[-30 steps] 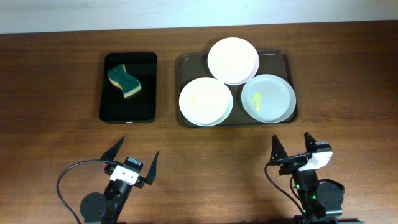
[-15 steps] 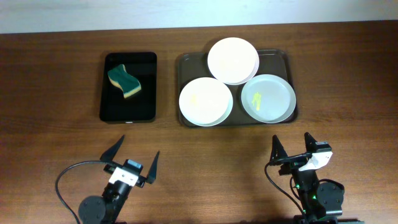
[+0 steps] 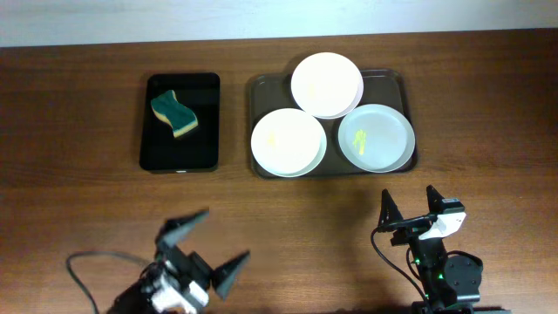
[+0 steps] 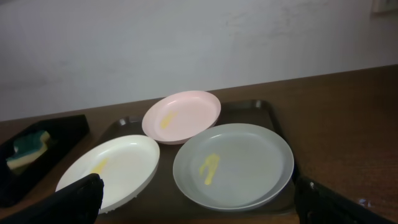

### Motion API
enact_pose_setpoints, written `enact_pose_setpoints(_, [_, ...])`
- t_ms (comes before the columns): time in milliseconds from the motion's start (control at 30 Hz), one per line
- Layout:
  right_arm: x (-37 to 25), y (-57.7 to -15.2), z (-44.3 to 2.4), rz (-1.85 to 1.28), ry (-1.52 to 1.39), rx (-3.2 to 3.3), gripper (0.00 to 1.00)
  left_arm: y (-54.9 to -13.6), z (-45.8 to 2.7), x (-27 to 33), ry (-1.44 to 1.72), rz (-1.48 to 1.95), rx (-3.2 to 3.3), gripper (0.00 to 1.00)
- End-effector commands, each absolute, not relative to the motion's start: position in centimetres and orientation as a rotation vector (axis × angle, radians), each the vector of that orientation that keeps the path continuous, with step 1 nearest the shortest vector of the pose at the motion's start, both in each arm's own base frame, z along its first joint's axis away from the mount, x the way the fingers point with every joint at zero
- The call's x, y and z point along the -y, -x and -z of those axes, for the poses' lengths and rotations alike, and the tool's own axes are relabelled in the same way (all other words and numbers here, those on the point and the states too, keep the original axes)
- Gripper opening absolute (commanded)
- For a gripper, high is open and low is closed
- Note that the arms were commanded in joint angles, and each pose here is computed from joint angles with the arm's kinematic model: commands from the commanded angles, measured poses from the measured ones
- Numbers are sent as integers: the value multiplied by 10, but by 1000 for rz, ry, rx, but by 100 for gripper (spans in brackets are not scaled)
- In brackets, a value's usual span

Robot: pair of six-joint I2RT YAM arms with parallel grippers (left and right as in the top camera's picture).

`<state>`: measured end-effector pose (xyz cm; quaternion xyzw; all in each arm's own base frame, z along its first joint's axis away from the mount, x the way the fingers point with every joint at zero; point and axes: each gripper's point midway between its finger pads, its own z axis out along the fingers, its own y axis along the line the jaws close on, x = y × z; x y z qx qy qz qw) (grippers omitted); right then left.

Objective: Clean dirty plates on tray and stack at the side
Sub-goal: 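Reach the left gripper down to the green-yellow sponge on the black tray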

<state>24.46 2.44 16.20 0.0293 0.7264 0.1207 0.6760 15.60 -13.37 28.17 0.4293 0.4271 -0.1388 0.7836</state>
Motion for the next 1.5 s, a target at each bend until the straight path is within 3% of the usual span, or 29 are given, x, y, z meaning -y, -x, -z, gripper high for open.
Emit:
enact_pose_setpoints(0, [-28,-244,-158,-292,-60,-1645,98,-196,-330,101,-782,73,-1081,99])
enact_pose_setpoints(133, [-28,-244,-158,-292,-60,-1645,98,-249,-346,71,-650,53,-1459,99])
enact_pose_setpoints(367, [-28,-244,-158,-292,-60,-1645,98,-308,-345,74,-656,239,-1830,99])
enact_pose_setpoints(533, [-28,-244,-159,-292,-60,-1644,98,-357,-336,9,-193,42,-2168,99])
enact_pose_setpoints(633, [-28,-244,-159,-292,-60,-1644,98,-378,-318,-6,-110,-13,-2375,99])
enact_pose_setpoints(833, [-28,-244,-158,-292,-60,-1645,98,-419,-273,31,-170,309,-2511,99])
enact_pose_setpoints(1033, [-28,-244,-158,-292,-60,-1645,98,-451,-192,-20,600,96,-2634,99])
enact_pose_setpoints(1333, [-28,-244,-158,-292,-60,-1645,98,-494,-107,-19,734,107,-2670,99])
enact_pose_setpoints(1467, [-28,-244,-158,-292,-60,-1645,98,-498,-95,-18,732,105,-2714,99])
